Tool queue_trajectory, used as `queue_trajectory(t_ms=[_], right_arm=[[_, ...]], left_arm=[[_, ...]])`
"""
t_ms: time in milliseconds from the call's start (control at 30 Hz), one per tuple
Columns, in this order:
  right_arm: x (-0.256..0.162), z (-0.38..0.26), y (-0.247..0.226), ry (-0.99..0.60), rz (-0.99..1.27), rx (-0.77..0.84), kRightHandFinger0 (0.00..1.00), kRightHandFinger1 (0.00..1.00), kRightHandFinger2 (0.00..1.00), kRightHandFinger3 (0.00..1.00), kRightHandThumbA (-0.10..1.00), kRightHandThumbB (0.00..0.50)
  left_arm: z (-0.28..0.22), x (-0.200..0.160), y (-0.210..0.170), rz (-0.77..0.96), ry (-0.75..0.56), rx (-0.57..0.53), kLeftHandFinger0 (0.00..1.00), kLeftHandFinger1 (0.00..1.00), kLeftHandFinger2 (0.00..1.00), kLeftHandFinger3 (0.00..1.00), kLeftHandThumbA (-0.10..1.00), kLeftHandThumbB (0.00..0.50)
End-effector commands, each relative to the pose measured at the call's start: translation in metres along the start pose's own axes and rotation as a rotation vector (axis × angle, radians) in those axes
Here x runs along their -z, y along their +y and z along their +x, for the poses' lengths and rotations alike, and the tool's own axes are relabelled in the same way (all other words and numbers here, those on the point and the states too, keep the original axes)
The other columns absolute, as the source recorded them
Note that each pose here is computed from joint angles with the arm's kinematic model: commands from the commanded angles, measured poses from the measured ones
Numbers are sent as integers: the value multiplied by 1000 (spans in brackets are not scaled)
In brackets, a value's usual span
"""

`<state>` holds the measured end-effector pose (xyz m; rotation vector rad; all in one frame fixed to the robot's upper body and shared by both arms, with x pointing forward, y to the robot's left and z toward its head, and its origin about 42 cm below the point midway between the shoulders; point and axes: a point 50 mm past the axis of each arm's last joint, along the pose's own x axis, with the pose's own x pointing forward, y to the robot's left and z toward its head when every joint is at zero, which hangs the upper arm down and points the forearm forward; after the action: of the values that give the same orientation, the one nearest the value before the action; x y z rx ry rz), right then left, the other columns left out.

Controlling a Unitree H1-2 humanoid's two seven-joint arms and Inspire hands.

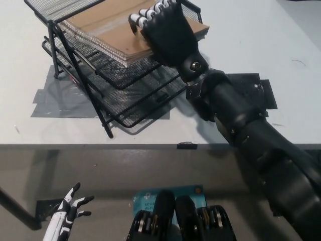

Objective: A person hands a notebook to the robot and the robot grabs it with its right hand and places it in the file tray kept in the centre of the desk infront of it.

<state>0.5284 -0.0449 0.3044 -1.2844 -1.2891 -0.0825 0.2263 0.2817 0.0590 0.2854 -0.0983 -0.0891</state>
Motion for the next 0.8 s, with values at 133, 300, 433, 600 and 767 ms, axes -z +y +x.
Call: queue_trajectory(t_ms=[133,300,433,600,767], right_arm=[[13,44,-26,-54,-38,138,0,0,126,468,581,0],[12,59,-33,-34,-76,149,0,0,106,272,644,0],[6,88,-48,87,62,29,17,81,346,281,825,155],[2,122,-107,179,390,-231,1000,1000,1000,1000,693,380],[16,143,-185,134,525,-528,1000,1000,1000,1000,813,500]], left_arm=[[3,-10,4,19,-57,1,733,834,773,1000,1000,321],[2,-10,3,4,-56,2,733,834,758,1000,1000,330],[4,-10,4,23,-68,10,732,815,741,1000,1000,293],[6,-10,5,31,-85,25,743,819,750,1000,1000,265],[11,-12,6,30,-82,16,752,806,726,1000,1000,297]])
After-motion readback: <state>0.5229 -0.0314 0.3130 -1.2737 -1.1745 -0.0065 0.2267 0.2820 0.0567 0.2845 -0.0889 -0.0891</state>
